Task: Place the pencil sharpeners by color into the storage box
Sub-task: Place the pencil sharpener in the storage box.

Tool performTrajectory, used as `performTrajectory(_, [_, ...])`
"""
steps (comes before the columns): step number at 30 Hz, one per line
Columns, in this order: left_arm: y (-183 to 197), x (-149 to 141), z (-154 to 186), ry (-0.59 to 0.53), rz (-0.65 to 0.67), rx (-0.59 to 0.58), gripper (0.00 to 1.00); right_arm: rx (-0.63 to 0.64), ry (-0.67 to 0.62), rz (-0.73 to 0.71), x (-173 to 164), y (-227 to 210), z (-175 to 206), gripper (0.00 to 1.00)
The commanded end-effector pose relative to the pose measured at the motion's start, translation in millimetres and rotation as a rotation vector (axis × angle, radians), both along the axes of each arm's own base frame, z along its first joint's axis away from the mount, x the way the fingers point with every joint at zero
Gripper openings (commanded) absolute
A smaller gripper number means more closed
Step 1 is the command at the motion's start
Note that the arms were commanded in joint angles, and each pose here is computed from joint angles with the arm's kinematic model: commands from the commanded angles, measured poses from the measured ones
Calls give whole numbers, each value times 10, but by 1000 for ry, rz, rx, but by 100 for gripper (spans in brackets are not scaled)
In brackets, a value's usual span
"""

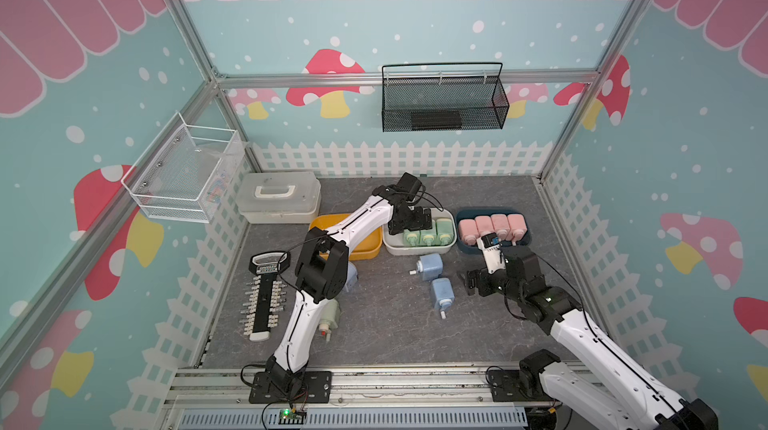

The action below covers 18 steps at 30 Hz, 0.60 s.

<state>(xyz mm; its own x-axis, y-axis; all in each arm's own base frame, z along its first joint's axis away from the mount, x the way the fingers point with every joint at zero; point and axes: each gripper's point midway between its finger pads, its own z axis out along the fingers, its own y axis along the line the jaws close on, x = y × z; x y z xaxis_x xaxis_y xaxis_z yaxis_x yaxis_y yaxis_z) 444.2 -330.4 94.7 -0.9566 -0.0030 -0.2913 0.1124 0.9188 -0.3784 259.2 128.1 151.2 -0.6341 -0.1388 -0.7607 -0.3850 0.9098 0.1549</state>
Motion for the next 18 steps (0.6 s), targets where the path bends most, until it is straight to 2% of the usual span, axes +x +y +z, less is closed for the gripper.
performTrajectory(1, [25,7,236,-73,-18,0,99,5,7,11,-10,24,-9,99])
performTrajectory(8, [183,-83,474,-146,-3,43,99,25,-18,30,37,81,-9,99])
performTrajectory(15, [343,-309,792,-221,3,54,99,201,-143,242,-9,493,230,99])
performTrajectory(18, [499,-464,893,-256,18,75,99,210,-167,282,-10,552,268,99])
